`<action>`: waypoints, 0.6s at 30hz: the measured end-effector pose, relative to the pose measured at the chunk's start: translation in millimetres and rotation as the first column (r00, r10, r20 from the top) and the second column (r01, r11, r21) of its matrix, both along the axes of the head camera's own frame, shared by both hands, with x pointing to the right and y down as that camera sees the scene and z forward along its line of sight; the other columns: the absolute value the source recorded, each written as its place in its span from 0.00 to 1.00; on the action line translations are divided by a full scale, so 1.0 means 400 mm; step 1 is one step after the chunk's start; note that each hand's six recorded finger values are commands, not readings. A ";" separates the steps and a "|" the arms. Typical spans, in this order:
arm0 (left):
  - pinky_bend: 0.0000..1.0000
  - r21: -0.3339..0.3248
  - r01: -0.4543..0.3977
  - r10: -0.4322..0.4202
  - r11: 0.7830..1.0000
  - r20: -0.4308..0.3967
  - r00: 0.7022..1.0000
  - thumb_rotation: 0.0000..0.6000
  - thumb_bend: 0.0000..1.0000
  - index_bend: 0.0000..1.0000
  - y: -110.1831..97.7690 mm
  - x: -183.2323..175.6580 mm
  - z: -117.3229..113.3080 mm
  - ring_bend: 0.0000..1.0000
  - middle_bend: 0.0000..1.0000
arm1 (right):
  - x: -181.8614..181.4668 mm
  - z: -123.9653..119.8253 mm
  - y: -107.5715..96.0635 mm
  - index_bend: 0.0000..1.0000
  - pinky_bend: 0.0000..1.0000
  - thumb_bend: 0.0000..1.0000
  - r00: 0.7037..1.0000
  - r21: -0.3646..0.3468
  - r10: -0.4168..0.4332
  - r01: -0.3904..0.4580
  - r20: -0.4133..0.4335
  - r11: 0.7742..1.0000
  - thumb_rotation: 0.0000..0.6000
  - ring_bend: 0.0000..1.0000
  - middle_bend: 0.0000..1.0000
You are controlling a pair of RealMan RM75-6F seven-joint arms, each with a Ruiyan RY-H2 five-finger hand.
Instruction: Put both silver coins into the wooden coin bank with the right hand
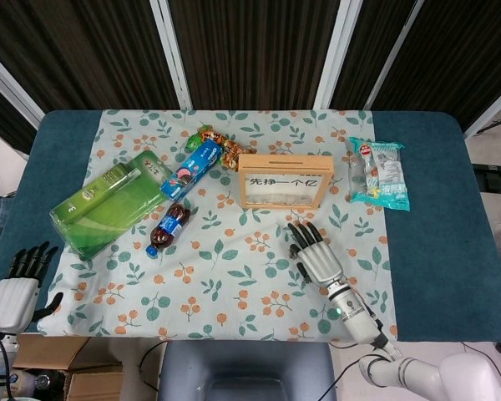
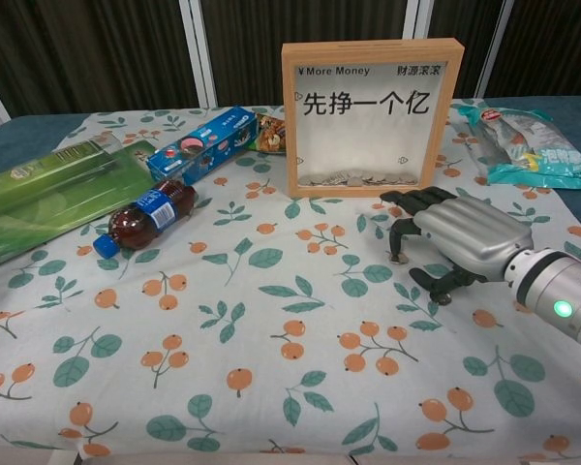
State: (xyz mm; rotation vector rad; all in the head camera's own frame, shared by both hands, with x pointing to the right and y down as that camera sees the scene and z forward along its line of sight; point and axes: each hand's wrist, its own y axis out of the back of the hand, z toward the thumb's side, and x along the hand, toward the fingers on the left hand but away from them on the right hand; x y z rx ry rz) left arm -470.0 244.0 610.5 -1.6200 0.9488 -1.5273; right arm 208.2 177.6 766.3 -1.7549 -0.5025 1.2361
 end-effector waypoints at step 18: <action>0.00 -0.005 0.003 -0.003 1.000 0.000 1.000 1.00 0.31 0.00 -0.002 -0.006 0.006 0.00 0.00 | -0.010 0.003 -0.012 0.69 0.00 0.47 1.000 0.024 0.016 -0.016 0.011 1.000 1.00 0.00 0.00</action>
